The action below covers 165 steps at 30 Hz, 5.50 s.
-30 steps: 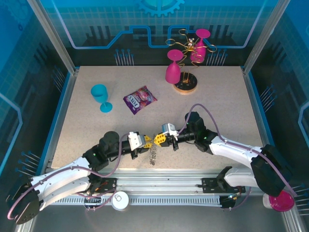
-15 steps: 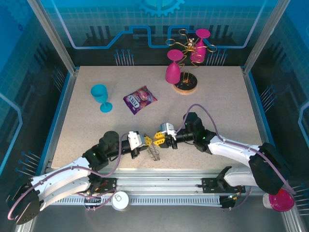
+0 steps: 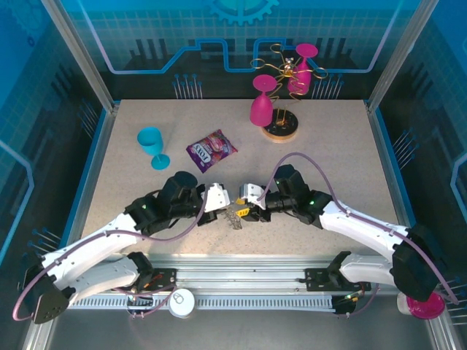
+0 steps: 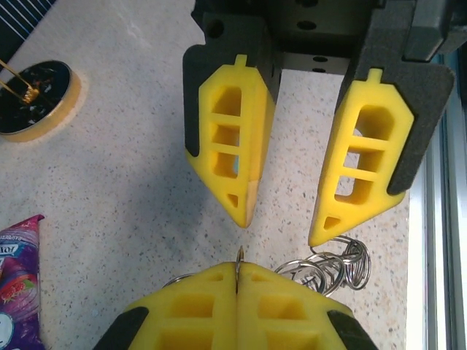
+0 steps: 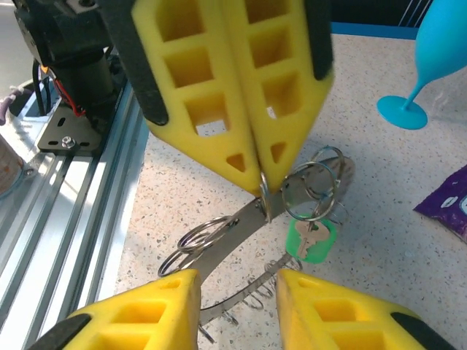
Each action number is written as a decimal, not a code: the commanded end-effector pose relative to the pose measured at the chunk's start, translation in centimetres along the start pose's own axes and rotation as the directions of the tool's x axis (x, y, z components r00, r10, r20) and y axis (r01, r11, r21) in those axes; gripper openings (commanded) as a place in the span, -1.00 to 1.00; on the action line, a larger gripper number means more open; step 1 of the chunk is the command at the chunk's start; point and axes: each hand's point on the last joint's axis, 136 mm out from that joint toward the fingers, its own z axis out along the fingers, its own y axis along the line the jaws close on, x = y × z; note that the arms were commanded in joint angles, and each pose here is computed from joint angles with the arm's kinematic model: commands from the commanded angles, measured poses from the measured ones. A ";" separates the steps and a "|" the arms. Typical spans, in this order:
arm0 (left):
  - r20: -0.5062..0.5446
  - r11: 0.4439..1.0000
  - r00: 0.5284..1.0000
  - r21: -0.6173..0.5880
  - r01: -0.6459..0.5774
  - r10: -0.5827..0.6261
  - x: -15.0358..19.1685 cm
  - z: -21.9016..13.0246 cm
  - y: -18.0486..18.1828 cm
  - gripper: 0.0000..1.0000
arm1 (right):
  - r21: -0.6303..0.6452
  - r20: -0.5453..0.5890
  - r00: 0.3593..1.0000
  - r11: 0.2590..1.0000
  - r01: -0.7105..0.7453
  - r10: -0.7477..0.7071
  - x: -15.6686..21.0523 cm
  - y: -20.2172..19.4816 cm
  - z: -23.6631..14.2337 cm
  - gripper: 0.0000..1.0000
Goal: Put the keys on the keyring
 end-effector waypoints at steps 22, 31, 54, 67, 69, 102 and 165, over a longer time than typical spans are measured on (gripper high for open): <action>0.060 0.993 0.998 0.117 -0.030 0.023 -1.5 0.0 -1.6 -1.00 | -0.044 0.139 0.987 0.996 0.084 -0.077 -2.0 0.5 1.2 -0.71; 0.094 0.999 0.995 0.030 0.031 -0.034 -1.7 0.0 -0.2 -0.40 | -0.057 0.194 0.980 0.997 0.059 -0.047 -2.3 0.5 1.4 -1.00; 0.380 0.976 0.901 0.026 0.214 -0.208 0.7 -0.6 -1.7 -0.34 | -0.149 0.290 0.956 0.989 0.012 0.032 -2.2 1.5 0.4 -1.00; 0.410 0.978 0.889 0.058 0.199 -0.205 0.2 -0.5 -2.1 -0.54 | -0.182 0.306 0.951 0.983 0.022 0.035 -2.9 1.9 0.2 -1.00; 0.420 0.978 0.884 0.060 0.198 -0.204 0.0 -0.5 -2.1 -0.58 | -0.189 0.306 0.951 0.982 0.023 0.036 -2.8 2.0 0.3 -1.00; 0.341 0.991 0.934 -0.038 0.129 -0.109 0.2 1.0 -0.7 -1.00 | 0.022 0.061 0.997 0.999 0.044 -0.045 -0.1 -0.3 0.8 -0.53; 0.284 0.990 0.950 0.086 0.111 -0.131 1.7 3.1 -2.8 -0.81 | -0.124 0.037 0.996 0.989 0.084 -0.080 0.4 2.7 2.4 -1.00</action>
